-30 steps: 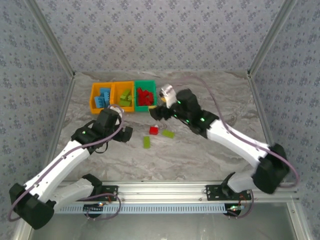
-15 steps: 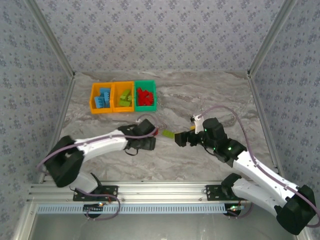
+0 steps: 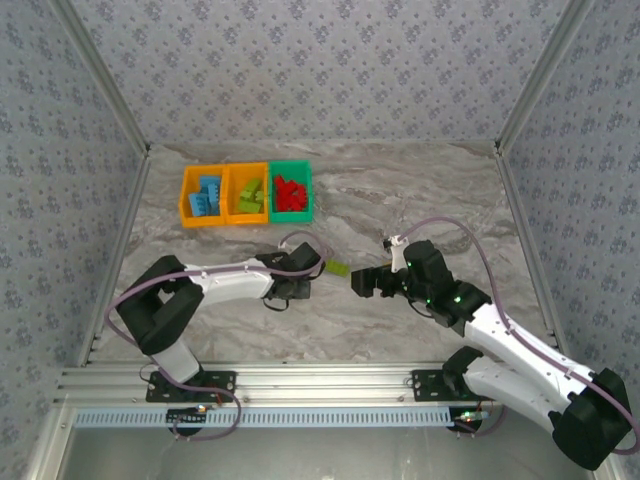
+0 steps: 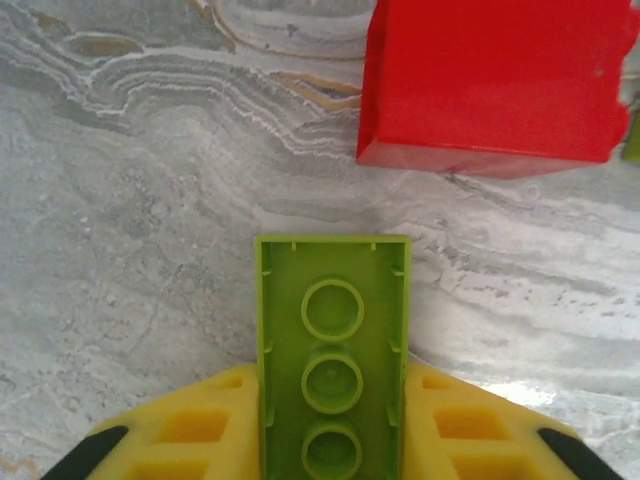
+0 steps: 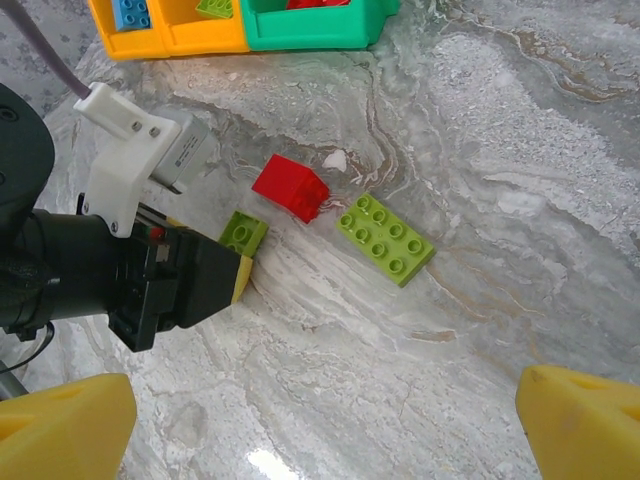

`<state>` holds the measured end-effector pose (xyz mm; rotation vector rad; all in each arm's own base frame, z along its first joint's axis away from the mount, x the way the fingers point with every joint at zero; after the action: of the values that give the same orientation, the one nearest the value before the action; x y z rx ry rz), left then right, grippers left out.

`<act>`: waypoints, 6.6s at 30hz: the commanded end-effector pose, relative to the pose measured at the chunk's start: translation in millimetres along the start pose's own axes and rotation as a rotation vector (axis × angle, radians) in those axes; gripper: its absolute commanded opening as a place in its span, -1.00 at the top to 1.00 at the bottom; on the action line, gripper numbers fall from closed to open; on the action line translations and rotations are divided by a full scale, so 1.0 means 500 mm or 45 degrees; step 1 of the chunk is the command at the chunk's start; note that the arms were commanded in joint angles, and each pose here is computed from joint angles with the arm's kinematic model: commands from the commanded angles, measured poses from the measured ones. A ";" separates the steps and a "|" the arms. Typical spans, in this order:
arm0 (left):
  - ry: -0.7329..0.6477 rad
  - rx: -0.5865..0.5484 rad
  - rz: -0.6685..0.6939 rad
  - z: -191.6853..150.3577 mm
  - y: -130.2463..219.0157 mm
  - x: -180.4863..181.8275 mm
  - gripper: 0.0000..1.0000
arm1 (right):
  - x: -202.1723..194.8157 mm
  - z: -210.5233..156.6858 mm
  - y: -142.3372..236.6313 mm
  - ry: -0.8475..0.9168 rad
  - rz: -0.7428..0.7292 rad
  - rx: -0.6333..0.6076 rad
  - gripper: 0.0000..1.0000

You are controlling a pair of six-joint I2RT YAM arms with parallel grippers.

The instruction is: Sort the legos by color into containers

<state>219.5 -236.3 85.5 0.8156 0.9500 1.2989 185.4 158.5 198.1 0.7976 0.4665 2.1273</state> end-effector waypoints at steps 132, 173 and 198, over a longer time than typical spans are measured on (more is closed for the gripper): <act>-0.377 -0.321 -0.114 0.140 0.088 -0.156 0.91 | -0.004 -0.024 0.066 -0.210 0.183 -0.116 -0.95; -0.037 -0.660 -0.056 0.422 0.311 0.141 0.07 | 0.049 0.015 -0.012 -0.010 0.082 0.001 -0.95; -1.060 -0.290 -0.481 -0.063 0.427 0.128 -0.57 | 0.081 0.043 -0.450 0.670 -0.006 0.403 -0.66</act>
<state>107.2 -151.2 253.3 0.8703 0.2859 0.6286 298.1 317.6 96.0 0.4541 1.0841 2.2018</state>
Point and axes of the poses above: each hand's point on the last joint's axis, 136 mm out from that joint toward the fingers, its own y axis back along the fingers, its own x axis along the line the jaws close on, z = x × y, the point moved 7 cm from there along y, back along the fingers, and after that the axes turned 4 degrees about y, right-handed, at the moved point
